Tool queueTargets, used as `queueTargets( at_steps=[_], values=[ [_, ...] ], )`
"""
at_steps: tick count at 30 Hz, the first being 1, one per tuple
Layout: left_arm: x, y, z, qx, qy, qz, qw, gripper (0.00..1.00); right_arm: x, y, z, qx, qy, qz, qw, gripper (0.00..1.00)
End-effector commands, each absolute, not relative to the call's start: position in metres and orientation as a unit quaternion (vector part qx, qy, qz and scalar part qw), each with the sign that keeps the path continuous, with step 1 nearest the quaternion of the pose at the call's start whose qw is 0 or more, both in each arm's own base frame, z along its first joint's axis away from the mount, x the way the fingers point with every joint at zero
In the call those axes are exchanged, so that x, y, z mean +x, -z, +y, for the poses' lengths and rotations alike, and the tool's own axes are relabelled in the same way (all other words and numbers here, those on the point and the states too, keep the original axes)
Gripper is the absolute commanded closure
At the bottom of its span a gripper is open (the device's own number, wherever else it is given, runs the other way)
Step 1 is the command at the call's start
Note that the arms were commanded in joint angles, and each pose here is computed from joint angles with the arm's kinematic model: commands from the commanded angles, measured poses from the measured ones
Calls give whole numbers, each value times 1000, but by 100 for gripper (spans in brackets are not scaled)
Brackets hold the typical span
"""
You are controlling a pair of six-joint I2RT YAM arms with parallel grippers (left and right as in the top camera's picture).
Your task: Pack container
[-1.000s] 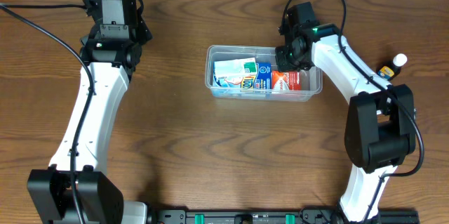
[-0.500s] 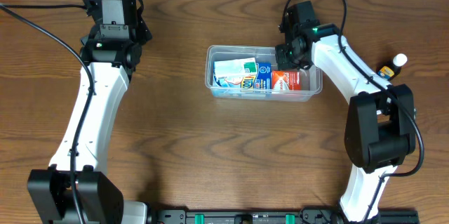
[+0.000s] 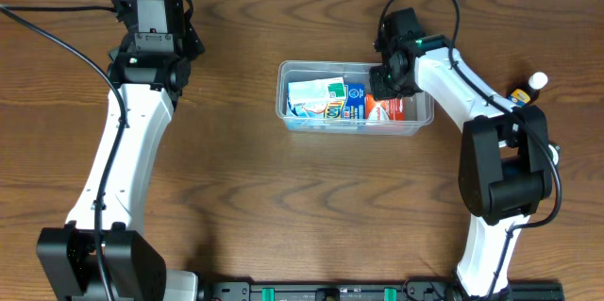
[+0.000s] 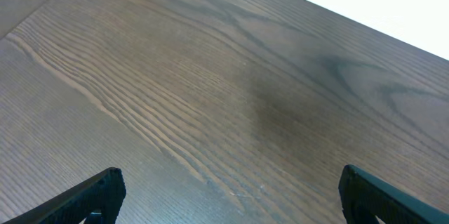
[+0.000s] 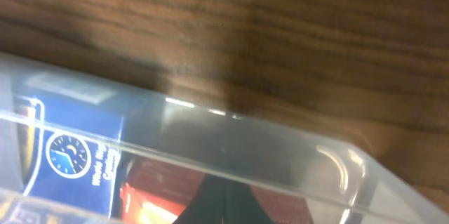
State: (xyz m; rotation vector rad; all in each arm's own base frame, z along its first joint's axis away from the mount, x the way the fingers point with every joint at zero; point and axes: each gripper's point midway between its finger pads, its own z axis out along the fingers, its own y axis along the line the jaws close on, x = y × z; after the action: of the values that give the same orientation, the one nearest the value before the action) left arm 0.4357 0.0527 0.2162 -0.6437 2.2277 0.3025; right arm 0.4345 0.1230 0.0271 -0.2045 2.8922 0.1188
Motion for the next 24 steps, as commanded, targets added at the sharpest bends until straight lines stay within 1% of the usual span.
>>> queueTargets(
  at_steps=[1, 6, 16, 19, 24],
  values=[
    [436, -217, 56, -262, -122, 873, 393, 2, 427, -19, 125, -66, -40, 992, 101, 99],
    [436, -217, 56, -262, -122, 873, 393, 2, 420, -20, 131, -68, -60, 992, 87, 99],
    [436, -217, 56, -262, -122, 873, 393, 2, 426, -32, 133, -68, -64, 991, 93, 99],
    [436, -217, 56, -262, -122, 873, 393, 2, 435, -54, 134, -67, -67, 990, 109, 98],
    [436, -217, 56, -262, -122, 873, 393, 2, 453, -116, 138, -69, -72, 983, 154, 91]
  ],
)
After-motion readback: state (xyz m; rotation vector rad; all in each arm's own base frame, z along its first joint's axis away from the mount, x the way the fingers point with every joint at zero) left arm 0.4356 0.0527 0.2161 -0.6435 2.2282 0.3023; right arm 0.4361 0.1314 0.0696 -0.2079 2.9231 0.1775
